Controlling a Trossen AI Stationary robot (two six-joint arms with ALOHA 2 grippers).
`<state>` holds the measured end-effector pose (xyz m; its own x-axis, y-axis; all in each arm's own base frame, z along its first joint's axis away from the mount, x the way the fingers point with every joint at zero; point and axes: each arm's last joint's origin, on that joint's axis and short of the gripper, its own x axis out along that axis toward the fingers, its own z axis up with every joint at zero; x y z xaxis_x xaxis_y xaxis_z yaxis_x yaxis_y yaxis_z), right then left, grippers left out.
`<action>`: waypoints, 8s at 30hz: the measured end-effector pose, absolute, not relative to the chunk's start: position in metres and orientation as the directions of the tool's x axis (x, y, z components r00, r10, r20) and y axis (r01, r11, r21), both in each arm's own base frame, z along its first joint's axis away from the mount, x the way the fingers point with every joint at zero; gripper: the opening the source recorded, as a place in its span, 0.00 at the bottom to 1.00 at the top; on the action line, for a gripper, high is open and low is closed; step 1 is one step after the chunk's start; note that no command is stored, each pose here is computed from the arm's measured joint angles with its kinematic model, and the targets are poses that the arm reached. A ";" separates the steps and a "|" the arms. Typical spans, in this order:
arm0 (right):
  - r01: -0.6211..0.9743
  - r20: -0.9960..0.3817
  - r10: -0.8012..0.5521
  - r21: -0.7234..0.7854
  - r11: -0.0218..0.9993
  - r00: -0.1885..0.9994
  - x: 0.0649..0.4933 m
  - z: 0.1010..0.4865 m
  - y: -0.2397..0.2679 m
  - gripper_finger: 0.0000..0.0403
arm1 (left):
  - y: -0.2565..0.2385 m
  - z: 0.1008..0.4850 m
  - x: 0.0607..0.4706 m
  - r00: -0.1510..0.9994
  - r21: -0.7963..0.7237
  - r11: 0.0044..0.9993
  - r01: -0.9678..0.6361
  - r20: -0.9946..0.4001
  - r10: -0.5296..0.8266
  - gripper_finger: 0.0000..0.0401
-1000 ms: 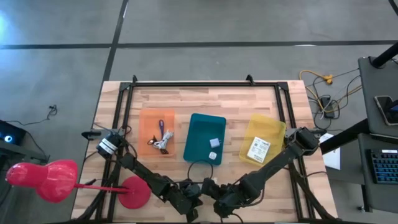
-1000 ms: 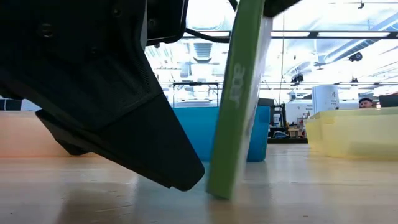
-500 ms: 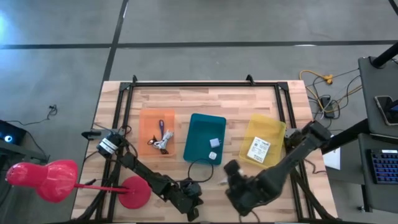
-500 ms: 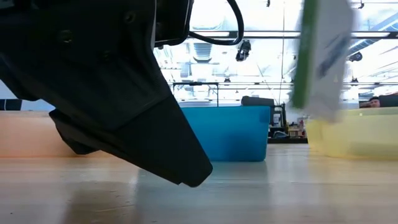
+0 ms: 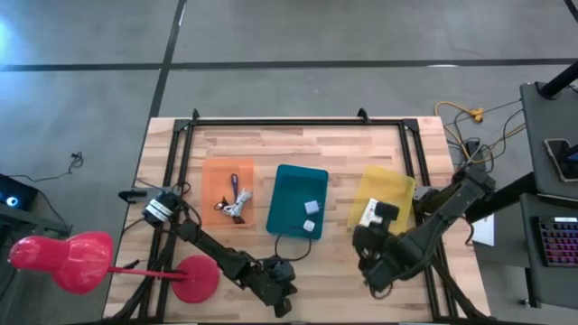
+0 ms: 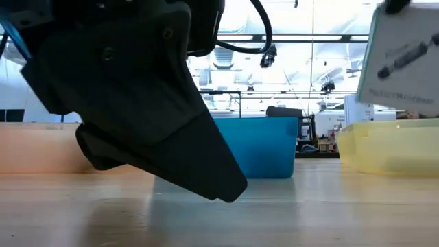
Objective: Pick and place items into bin
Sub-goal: Put the card reader box into the yellow bin, then return to Home Position
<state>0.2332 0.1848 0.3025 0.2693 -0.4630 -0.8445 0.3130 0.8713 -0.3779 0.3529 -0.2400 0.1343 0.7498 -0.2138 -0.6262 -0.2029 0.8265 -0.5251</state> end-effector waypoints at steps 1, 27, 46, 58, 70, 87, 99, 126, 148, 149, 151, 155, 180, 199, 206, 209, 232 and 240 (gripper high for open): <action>0.332 -0.845 -0.471 -0.381 0.863 0.254 0.231 0.299 0.180 0.03 | -0.239 0.134 0.353 0.749 -0.527 0.826 -0.202 -0.627 -0.216 0.00; 0.512 -0.933 -0.135 0.059 0.857 0.334 0.150 0.274 0.077 0.03 | -0.237 0.136 0.356 0.736 -0.542 0.819 -0.187 -0.630 -0.249 0.00; 0.521 -0.931 -0.273 -0.113 0.846 0.241 0.161 0.224 0.045 0.26 | -0.238 0.136 0.356 0.726 -0.546 0.821 -0.167 -0.631 -0.272 0.00; 0.579 -0.798 -0.476 -0.204 0.790 0.370 0.172 0.273 0.053 0.52 | -0.236 0.150 0.361 0.744 -0.570 0.809 -0.145 -0.601 -0.291 0.00; 0.462 -0.823 -0.030 0.287 0.839 0.567 0.153 0.295 0.083 0.42 | -0.127 0.284 0.358 0.910 -0.485 0.870 0.087 -0.316 -0.267 0.00; 0.624 -0.609 -0.262 0.515 0.588 0.749 0.093 0.300 0.029 0.39 | -0.042 0.236 0.164 0.984 -0.556 0.828 0.069 -0.098 -0.148 0.00; 0.346 -0.300 -0.207 0.549 0.761 0.931 0.114 0.315 0.038 0.38 | -0.037 0.239 0.141 0.971 -0.659 0.742 0.123 -0.075 -0.227 0.00; -0.033 0.113 -0.024 0.477 0.879 0.993 0.076 0.220 0.022 0.38 | -0.012 0.180 0.103 0.980 -0.454 0.870 0.192 0.134 -0.146 0.00; 0.021 0.121 -0.039 0.144 0.989 0.992 0.092 0.178 0.022 0.37 | -0.011 0.175 0.102 0.989 -0.421 0.896 0.142 0.088 -0.115 0.00; 0.039 0.099 -0.053 0.139 0.990 0.994 0.093 0.176 0.021 0.37 | -0.011 0.175 0.102 0.990 -0.421 0.896 0.141 0.085 -0.115 0.00; 0.075 0.094 -0.087 0.123 0.990 0.992 0.094 0.175 0.018 0.37 | -0.011 0.175 0.102 0.990 -0.421 0.896 0.140 0.084 -0.115 0.00; 0.113 0.106 -0.123 0.093 0.989 0.987 0.095 0.176 0.009 0.36 | -0.011 0.175 0.102 0.990 -0.421 0.896 0.141 0.085 -0.115 0.00; 0.129 -0.057 -0.118 0.280 0.951 0.991 0.101 0.162 -0.014 0.36 | -0.011 0.165 0.109 0.993 -0.399 0.912 0.095 -0.022 -0.113 0.00; 0.132 -0.061 -0.119 0.278 0.952 0.991 0.102 0.161 -0.014 0.35 | -0.012 0.156 0.114 0.987 -0.398 0.916 0.055 -0.119 -0.111 0.00; 0.131 -0.061 -0.119 0.278 0.952 0.991 0.102 0.161 -0.014 0.35 | -0.012 0.155 0.115 0.984 -0.398 0.916 0.048 -0.136 -0.111 0.00; 0.131 -0.061 -0.119 0.278 0.952 0.991 0.102 0.161 -0.014 0.36 | -0.012 0.155 0.115 0.985 -0.398 0.916 0.049 -0.134 -0.111 0.00; 0.132 -0.067 -0.118 0.278 0.951 0.991 0.102 0.161 -0.014 0.36 | -0.012 0.155 0.115 0.985 -0.398 0.916 0.050 -0.133 -0.111 0.00; 0.132 -0.067 -0.118 0.278 0.951 0.991 0.102 0.161 -0.014 0.34 | -0.012 0.155 0.115 0.985 -0.398 0.916 0.050 -0.134 -0.111 0.00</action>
